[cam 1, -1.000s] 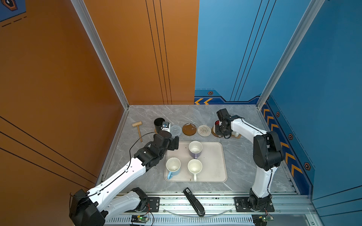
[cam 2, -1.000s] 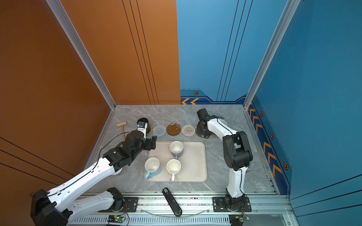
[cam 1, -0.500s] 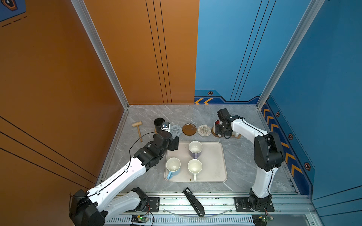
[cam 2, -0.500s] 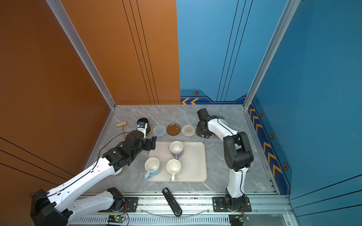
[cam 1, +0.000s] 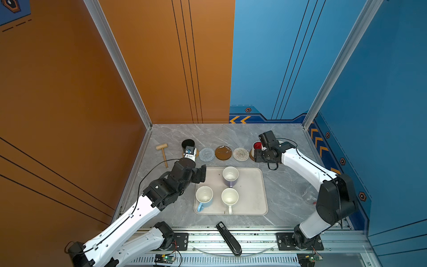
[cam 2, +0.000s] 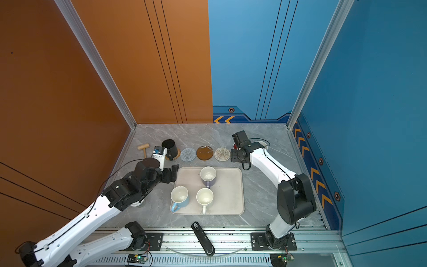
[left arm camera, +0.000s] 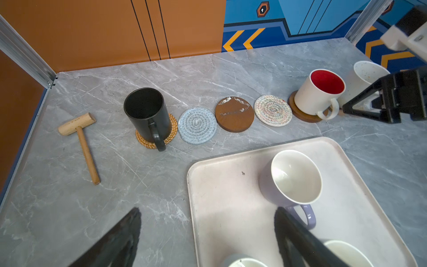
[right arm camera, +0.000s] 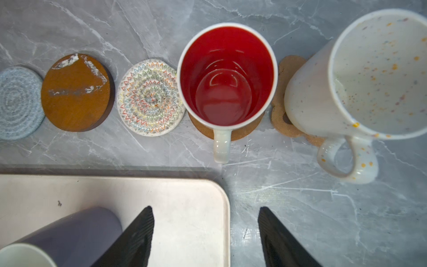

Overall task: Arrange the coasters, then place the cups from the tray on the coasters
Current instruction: 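Lower left gripper into the blue-handled white mug on the tray while right gripper rises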

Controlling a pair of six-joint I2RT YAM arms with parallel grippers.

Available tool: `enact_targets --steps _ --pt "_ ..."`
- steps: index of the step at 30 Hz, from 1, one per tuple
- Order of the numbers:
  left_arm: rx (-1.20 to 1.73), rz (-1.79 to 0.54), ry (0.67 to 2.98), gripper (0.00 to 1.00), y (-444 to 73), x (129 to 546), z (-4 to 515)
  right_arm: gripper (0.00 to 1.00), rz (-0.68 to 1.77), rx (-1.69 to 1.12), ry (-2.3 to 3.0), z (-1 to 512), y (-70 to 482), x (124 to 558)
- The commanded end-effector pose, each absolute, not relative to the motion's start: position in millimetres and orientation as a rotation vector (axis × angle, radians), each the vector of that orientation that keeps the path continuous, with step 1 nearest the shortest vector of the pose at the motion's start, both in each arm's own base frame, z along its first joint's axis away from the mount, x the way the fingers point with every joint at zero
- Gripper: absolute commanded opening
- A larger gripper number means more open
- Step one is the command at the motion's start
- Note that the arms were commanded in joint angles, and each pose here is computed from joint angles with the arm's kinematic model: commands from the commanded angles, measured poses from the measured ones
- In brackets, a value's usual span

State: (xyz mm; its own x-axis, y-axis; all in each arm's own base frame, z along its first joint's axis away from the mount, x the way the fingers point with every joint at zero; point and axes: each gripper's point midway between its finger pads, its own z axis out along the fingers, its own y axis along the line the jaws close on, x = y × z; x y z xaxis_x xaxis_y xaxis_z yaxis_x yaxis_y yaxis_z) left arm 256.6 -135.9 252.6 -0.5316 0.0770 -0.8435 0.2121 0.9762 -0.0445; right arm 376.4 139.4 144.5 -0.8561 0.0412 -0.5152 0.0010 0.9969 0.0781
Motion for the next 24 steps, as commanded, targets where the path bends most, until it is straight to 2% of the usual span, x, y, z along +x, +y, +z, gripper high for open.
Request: enact_targets --steps 1,10,13,14,21,24 --pt "0.23 -0.143 2.184 0.9 -130 239 251 0.72 0.075 0.046 2.546 159 140 365" --pt "0.356 -0.009 2.316 0.87 -133 203 229 0.73 0.13 0.005 2.486 175 158 349" --pt "0.357 -0.016 2.326 0.88 -135 193 232 0.74 0.155 -0.011 2.479 175 165 348" --pt "0.353 -0.02 2.335 0.83 -136 190 231 0.74 0.158 -0.016 2.48 174 168 347" --pt "0.303 -0.025 2.395 0.81 -132 173 218 0.74 0.185 -0.049 2.472 171 184 349" --pt "0.281 0.017 2.444 0.79 -124 166 200 0.74 0.199 -0.055 2.475 168 189 351"
